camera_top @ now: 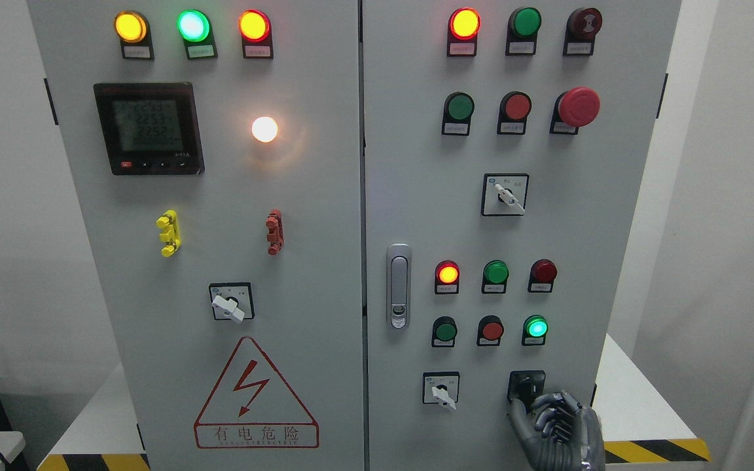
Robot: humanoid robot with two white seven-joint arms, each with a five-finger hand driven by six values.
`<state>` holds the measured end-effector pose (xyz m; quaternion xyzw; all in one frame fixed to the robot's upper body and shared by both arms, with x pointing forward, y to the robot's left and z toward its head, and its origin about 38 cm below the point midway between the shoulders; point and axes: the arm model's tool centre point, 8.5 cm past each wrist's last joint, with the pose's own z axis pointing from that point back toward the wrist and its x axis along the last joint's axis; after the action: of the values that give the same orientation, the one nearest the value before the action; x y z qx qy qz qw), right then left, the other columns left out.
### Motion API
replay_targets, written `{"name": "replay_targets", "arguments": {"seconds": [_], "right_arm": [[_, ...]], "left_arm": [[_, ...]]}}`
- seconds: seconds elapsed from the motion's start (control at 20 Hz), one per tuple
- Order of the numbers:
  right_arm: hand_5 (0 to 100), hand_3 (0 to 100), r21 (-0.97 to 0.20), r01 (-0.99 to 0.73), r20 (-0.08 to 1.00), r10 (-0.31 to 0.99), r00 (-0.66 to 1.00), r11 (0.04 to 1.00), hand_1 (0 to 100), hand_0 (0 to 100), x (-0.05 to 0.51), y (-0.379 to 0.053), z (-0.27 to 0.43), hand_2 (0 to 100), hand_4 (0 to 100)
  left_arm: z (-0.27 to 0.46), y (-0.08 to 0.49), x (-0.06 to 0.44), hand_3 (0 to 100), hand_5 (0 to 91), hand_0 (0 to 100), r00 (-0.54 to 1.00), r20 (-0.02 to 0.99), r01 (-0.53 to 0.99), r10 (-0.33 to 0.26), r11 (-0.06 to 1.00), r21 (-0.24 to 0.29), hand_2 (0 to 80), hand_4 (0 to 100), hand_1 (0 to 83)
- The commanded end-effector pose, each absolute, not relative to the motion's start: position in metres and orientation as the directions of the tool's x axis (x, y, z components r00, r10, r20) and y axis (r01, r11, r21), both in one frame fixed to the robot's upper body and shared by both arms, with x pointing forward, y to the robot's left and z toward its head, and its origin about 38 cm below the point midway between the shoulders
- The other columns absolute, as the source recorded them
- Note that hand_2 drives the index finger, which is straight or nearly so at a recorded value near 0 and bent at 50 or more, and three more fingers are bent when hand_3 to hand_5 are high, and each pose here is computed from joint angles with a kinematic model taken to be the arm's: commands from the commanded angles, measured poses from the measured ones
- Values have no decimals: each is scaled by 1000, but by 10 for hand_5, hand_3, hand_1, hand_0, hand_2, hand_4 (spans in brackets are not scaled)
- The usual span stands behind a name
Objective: Trip black knob to open circuit
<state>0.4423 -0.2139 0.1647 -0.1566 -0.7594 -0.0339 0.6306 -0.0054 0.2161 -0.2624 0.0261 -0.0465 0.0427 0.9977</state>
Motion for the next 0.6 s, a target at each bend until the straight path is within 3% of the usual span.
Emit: {"name": "replay_targets", "arguments": {"seconds": [0.0, 0.55], "right_arm": [[989, 887, -166, 271, 962, 216, -165, 948, 867, 391, 442, -209, 166, 520, 950], [986, 889, -194, 276, 957, 243, -156, 941, 876, 389, 441, -209, 164, 522, 946]], "left_arm": [[-262, 215, 0, 0, 0, 120, 993, 102, -55, 51, 997, 45, 0, 0, 389], [-262, 216, 0, 0, 0, 120, 993, 102, -55, 50, 997, 46, 0, 0, 389]]}}
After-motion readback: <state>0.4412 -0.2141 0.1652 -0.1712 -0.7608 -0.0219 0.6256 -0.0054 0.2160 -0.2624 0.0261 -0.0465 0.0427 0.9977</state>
